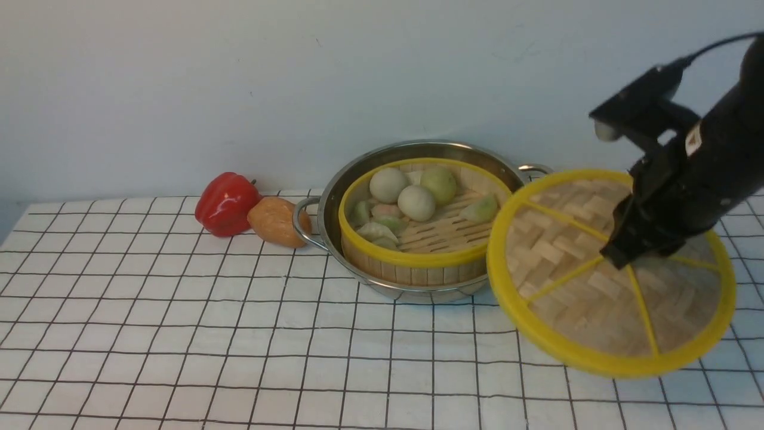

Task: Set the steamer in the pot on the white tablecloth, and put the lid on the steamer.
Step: 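Place the bamboo steamer lid onto the steamer basket in the pot with the right gripper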

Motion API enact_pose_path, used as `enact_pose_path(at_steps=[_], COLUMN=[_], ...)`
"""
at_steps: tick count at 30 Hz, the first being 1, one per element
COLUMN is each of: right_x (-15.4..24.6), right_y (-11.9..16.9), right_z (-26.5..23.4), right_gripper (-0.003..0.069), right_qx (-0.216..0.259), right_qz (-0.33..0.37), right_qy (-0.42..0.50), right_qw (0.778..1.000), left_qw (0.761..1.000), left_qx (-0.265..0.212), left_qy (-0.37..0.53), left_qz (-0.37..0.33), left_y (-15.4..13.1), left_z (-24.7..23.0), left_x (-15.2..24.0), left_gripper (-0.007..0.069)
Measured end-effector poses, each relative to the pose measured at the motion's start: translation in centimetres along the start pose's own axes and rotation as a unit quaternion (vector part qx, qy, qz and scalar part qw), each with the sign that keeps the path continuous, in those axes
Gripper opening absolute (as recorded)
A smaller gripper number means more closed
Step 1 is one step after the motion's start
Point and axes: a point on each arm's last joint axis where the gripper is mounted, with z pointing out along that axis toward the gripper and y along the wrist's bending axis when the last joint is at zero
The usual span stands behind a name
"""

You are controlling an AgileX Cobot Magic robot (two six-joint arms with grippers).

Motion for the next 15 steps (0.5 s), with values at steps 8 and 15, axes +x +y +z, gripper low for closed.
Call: enact_pose_path(at_steps=[8, 15], right_x=[-5.1, -8.8], right_y=[-0.2, 0.7], right_z=[-1.7, -0.1], right_gripper=[0.0143, 0.0143], right_qx=[-0.036, -0.048], right_qz=[-0.041, -0.103], right_qy=[-0.075, -0.088], right_qw=[0.996, 0.990], left_qw=[1.000, 1.000], left_qx=[0.000, 0.000], left_qy=[0.000, 0.000], left_qz=[0.000, 0.000], left_y=[0.0, 0.0], left_z=[0.0, 0.0], left_x=[0.0, 0.0], left_gripper=[0.0557, 0.0557])
